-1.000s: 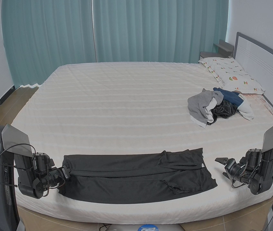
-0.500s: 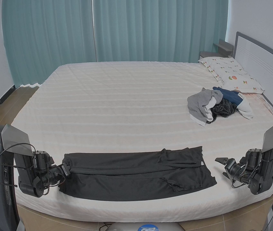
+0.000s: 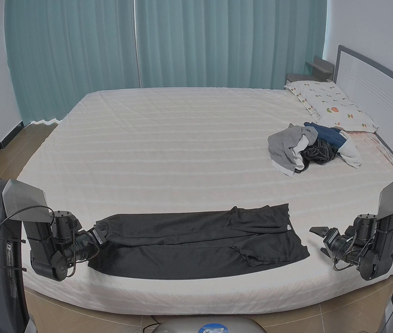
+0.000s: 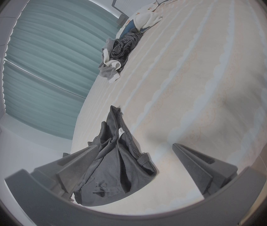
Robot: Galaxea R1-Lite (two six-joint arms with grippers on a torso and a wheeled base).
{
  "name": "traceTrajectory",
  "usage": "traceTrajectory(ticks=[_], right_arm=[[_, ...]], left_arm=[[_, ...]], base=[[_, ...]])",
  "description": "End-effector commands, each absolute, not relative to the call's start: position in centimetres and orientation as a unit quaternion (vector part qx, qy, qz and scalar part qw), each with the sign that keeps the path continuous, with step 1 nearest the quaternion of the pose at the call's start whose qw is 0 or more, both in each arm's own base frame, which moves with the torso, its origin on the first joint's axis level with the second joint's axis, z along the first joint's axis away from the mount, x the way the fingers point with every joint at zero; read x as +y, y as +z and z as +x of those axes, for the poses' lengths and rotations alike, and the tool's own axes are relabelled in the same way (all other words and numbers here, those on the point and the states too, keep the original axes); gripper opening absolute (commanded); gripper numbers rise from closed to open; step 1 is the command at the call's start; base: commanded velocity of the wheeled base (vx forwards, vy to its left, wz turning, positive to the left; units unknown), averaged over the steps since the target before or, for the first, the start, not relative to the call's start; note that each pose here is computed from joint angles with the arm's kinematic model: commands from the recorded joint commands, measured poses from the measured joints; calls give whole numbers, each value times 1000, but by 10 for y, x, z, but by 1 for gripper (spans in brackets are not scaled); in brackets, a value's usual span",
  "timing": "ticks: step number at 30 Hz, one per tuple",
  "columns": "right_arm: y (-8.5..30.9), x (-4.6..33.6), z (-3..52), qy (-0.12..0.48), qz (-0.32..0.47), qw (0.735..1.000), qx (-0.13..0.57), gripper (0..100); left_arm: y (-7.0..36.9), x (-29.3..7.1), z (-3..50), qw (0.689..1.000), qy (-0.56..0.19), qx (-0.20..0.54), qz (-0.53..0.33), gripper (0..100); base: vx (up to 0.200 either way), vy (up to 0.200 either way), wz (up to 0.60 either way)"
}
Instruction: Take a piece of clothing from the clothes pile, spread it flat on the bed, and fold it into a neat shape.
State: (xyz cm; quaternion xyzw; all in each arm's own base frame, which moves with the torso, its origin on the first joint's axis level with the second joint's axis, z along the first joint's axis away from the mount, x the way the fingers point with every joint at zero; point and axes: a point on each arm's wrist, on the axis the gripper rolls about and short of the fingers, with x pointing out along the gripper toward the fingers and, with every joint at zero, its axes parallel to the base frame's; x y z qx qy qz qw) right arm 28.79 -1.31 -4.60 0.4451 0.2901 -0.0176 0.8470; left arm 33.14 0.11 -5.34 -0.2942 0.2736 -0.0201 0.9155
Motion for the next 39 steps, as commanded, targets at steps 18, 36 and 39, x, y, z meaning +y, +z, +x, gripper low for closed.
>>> traceTrajectory(ticks=[18, 36, 39], right_arm=[[-45, -13, 288, -15, 445, 848, 286, 100], [-45, -13, 288, -17, 445, 848, 287, 100], [-45, -13, 288, -17, 445, 848, 287, 100]], left_arm=[[-30, -20, 334, 915, -32, 247, -317, 0], [8, -72, 347, 925, -36, 250, -284, 0], [11, -86, 350, 922, -41, 267, -276, 0]], base=[[0, -122, 0], [0, -200, 0], [0, -200, 0]])
